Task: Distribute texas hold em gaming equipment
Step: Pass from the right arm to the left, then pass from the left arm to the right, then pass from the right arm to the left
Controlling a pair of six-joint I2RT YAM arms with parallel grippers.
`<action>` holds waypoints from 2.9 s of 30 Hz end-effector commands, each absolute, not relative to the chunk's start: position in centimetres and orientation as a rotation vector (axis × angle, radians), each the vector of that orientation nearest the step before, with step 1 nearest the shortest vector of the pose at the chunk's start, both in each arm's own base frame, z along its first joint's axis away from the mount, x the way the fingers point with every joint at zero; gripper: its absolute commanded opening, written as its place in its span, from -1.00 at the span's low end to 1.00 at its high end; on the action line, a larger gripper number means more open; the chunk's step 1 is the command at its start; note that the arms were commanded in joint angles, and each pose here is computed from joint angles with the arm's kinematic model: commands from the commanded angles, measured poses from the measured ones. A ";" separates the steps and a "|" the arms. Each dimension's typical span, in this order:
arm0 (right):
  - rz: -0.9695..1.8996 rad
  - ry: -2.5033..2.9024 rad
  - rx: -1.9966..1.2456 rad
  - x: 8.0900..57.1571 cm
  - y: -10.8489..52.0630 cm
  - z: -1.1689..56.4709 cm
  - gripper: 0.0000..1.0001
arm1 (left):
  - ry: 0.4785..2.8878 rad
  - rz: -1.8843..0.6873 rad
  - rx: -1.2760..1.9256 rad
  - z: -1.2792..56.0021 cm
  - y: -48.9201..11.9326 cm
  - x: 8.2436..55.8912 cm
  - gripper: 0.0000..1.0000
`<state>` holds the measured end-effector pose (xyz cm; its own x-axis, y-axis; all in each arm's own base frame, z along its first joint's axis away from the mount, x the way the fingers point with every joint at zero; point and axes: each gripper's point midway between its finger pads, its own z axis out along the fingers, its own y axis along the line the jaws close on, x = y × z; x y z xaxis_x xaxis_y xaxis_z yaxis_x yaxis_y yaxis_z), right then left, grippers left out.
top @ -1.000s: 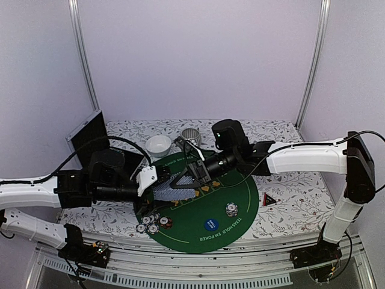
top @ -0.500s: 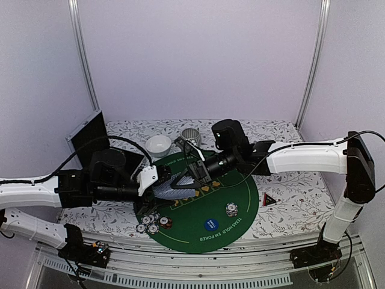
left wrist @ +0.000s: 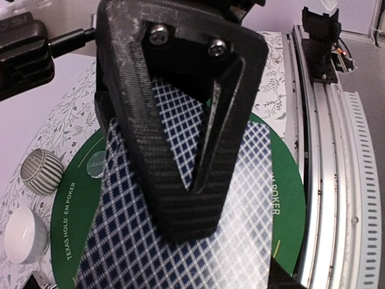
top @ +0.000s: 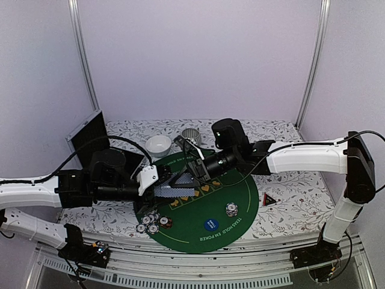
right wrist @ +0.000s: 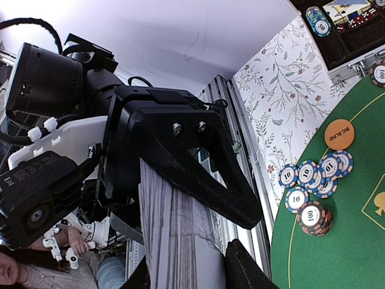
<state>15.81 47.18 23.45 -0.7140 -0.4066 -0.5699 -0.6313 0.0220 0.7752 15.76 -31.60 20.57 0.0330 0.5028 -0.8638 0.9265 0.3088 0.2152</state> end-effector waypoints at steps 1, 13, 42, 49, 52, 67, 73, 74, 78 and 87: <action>1.791 2.010 -1.101 15.4 47.6 26.0 -0.27 | 1.572 -0.544 1.280 22.3 -31.7 16.5 0.09; 1.787 2.019 -1.089 15.6 47.5 25.9 -0.03 | 1.590 -0.612 1.234 22.6 -31.5 16.0 0.09; 1.758 1.946 -1.114 15.9 46.3 27.0 -0.96 | 1.973 -1.111 0.685 25.4 -27.4 17.2 0.45; 1.759 1.936 -1.124 15.7 46.3 27.1 -0.96 | 1.957 -1.370 0.658 25.2 -28.7 15.7 0.24; 1.759 1.934 -1.127 15.8 46.2 27.1 -0.96 | 1.956 -1.430 0.688 24.5 -29.1 15.0 0.22; 1.775 1.926 -1.144 15.3 46.2 27.2 -0.96 | 1.832 -1.429 0.668 25.6 -28.8 15.3 -0.57; 1.770 1.936 -1.139 15.5 46.4 26.8 -0.96 | 1.820 -1.503 0.659 25.4 -29.3 14.9 -1.00; 1.767 1.942 -1.137 15.6 46.4 26.6 -0.93 | 1.824 -1.518 0.648 25.3 -29.3 14.9 -1.00; 1.737 1.971 -1.095 16.6 46.2 26.0 -0.72 | 1.886 -1.509 0.506 24.2 -29.1 16.4 -1.00; 1.793 2.052 -0.989 20.4 46.8 25.4 -0.71 | 1.942 -1.488 0.296 25.1 -28.4 20.2 -1.00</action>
<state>18.06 45.90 24.60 -0.7329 -0.3560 -0.5797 -0.6290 0.0299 0.7769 17.07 -29.56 23.92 -0.7425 -0.0936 -0.6632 0.6170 0.2897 -0.7317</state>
